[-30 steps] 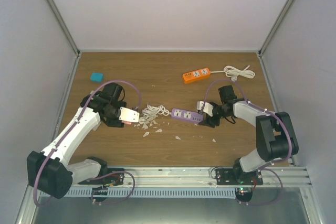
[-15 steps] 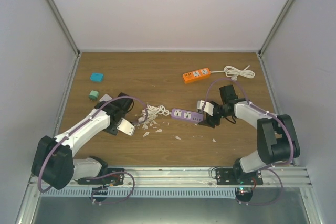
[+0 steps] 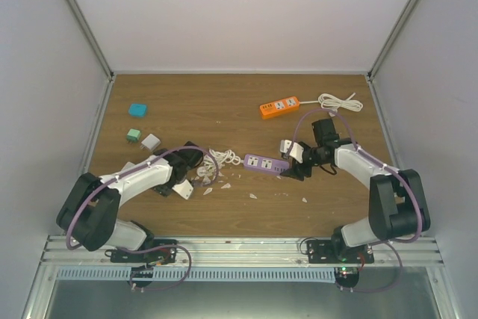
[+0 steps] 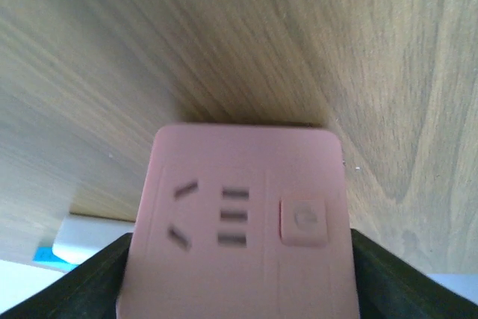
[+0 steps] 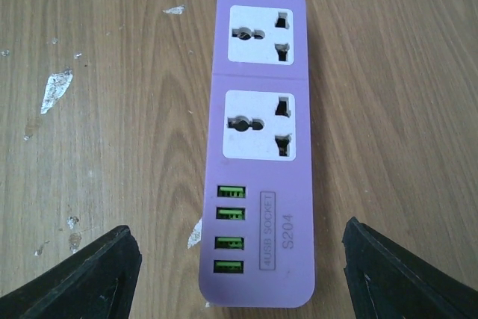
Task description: Pull the plug off the socket
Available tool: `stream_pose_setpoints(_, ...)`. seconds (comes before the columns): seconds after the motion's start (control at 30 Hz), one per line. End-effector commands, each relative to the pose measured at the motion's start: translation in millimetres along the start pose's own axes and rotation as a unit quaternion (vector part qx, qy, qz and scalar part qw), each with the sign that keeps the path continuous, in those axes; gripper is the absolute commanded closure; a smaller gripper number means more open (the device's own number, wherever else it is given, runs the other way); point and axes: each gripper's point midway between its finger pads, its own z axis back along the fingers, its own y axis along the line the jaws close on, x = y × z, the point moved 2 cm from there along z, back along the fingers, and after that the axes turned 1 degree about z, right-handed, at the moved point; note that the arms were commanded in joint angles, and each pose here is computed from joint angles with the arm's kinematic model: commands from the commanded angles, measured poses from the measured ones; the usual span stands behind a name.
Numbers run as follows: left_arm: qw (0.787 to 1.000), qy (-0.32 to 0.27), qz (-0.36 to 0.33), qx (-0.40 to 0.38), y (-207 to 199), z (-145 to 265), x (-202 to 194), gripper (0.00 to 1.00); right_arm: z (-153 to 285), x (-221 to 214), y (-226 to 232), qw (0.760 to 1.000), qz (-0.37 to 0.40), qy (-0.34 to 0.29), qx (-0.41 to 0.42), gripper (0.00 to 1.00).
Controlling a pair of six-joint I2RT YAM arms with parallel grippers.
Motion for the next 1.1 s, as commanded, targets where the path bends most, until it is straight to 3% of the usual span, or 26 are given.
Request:
stream_pose_setpoints(0.0, 1.000, 0.003, 0.000, 0.002, -0.3, -3.5, 9.1, 0.25, 2.3, 12.0, -1.7, 1.000, 0.002, -0.013, 0.001, 0.25)
stream_pose_setpoints(0.17, 1.000, -0.018, 0.020, -0.003, 5.2, 7.8, 15.3, 0.13, 0.3, 21.8, -4.5, 1.000, 0.006, -0.019, -0.001, 0.25)
stream_pose_setpoints(0.33, 0.994, -0.079, 0.069, 0.006, 23.6, 34.5, 20.7, 0.01, -7.2, 36.8, -6.3, 1.000, 0.014, -0.019, 0.005, 0.24)
stream_pose_setpoints(0.7, 0.956, -0.168, 0.212, 0.115, 78.6, 79.7, 13.6, 0.01, -43.9, 54.5, -3.5, 0.998, 0.048, 0.026, 0.018, 0.24)
stream_pose_setpoints(0.97, 0.931, -0.231, 0.255, 0.122, 78.7, 93.8, 12.8, 0.01, -69.7, 67.9, -5.7, 0.996, 0.061, 0.051, 0.030, 0.24)
stream_pose_setpoints(1.07, 0.909, -0.264, 0.294, 0.130, 86.7, 104.1, 4.2, 0.01, -77.6, 83.5, -4.7, 0.996, 0.072, 0.043, 0.033, 0.24)
